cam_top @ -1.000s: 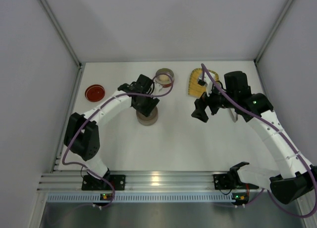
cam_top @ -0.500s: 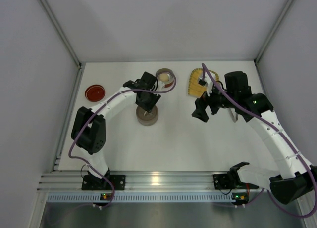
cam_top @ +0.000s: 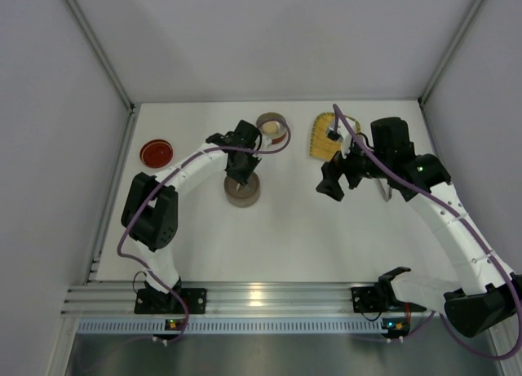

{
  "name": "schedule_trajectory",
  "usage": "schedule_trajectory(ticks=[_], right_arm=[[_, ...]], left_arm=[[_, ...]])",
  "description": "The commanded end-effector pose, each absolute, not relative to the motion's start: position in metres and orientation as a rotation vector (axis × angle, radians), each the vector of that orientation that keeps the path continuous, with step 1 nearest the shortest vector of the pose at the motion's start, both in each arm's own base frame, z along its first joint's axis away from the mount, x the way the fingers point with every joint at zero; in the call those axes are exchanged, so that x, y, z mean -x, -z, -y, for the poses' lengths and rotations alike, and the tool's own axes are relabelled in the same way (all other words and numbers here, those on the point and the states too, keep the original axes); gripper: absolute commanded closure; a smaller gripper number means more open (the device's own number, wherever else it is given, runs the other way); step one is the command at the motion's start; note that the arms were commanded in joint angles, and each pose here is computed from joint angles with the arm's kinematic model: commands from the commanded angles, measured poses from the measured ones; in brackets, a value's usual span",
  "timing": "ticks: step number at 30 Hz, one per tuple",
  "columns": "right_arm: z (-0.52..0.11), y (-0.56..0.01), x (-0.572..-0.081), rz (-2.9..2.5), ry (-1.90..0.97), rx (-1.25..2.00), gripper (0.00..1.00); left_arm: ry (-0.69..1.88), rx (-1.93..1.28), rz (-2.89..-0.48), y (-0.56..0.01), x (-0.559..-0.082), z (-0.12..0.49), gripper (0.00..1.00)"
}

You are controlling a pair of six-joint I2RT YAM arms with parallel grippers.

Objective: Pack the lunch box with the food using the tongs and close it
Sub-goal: Close the box lid on the packing box.

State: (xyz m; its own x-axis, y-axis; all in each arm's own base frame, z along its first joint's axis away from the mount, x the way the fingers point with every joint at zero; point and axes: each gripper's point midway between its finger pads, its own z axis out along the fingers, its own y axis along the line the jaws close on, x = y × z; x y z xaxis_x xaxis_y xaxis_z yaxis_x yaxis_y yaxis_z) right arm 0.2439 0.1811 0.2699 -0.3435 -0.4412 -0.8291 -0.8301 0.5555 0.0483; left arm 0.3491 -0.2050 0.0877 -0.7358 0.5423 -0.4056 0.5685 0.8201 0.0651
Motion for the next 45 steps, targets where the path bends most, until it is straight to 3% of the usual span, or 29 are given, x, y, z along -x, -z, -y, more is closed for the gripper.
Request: schedule_trajectory(ticks=[1,4,18,27,32,45], right_arm=[[-0.182,-0.292,-0.251,-1.881,-0.588,1.005,0.01],[-0.181,-0.293,-0.252,-1.88,-0.587,1.004,0.01],[-0.182,-0.293,-0.25,-1.882,-0.597,1.006,0.0],[-0.18,-0.293,-0.25,-1.886,-0.587,1.004,0.01],[-0.18,-0.291,-0.249,-1.893,-0.591,1.008,0.01],[-0.185,-0.287,-0.255,-1.905,-0.612,1.004,0.01]], left_arm=[[0.085,-0.807,-2.56,-0.105,-0.354,0.207,0.84],[0.092,-0.796,-2.56,-0.111,-0.351,0.207,1.0],[0.297,-0.746,-2.49,-0.188,-0.333,0.222,1.0],[0.214,-0.329,-2.647,-0.163,-0.332,0.208,1.0],[0.226,-0.168,-2.619,-0.166,-0.333,0.205,1.0],[0.152,-0.074,-2.633,-0.142,-0.347,0.203,1.0]])
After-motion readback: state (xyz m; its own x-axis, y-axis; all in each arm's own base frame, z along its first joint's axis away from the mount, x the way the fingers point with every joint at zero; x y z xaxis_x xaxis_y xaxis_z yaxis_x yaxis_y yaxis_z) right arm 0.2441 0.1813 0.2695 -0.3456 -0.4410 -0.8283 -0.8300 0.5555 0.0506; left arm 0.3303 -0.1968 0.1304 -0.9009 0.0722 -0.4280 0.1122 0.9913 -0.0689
